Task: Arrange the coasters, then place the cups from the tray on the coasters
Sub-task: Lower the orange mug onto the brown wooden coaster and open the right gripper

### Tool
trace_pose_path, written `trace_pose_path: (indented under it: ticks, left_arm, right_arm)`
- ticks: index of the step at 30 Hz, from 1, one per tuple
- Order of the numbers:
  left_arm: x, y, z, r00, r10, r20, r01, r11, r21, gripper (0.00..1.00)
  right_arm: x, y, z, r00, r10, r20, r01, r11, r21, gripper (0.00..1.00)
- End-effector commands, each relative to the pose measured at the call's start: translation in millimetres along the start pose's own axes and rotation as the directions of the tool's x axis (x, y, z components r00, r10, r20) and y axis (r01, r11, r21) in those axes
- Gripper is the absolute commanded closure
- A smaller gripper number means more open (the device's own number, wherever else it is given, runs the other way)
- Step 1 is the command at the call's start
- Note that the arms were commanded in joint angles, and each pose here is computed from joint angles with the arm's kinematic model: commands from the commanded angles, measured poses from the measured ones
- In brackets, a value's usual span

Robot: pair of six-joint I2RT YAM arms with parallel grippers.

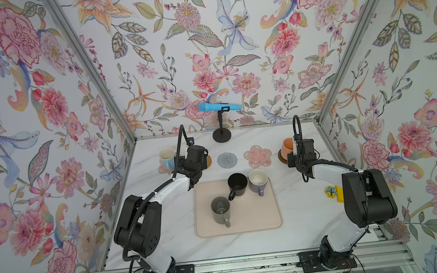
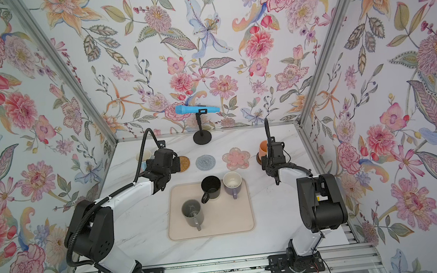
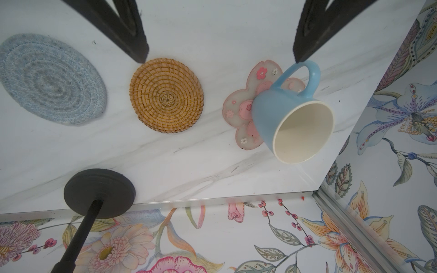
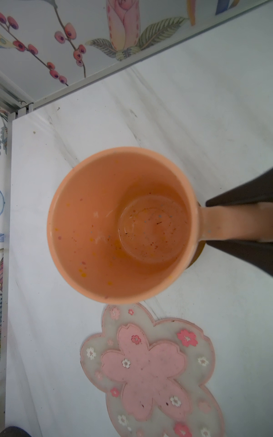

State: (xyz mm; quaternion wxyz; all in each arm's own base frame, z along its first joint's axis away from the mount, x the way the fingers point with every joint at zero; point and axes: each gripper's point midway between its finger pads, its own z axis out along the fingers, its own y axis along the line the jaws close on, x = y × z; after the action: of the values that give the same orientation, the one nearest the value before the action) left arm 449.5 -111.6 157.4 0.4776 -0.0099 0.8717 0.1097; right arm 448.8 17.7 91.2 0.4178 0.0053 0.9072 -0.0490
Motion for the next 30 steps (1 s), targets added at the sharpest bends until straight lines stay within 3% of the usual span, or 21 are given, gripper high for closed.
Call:
trace_pose_path:
  ticks: [1,12,30]
  left_arm:
    - [-4,-3,-2,1.0,-0.006,0.0,0.006,1.0,0.008,0.01]
    - [-1,7,-5,1.0,0.006,-0.002,-0.006,0.999,-0.035,0.01]
    - [-4,13,-10,1.0,0.0,0.005,0.0,0.999,-0.051,0.01]
  right_arm:
    - [4,-4,-6,1.0,-0.019,-0.016,0.02,0.999,0.027,0.8]
    - [9,-5,-4,0.999,-0.027,-0.037,0.028,0.999,0.035,0.58]
    - [7,-18,-12,0.999,-0.015,-0.042,0.019,0.996,0.091,0.51]
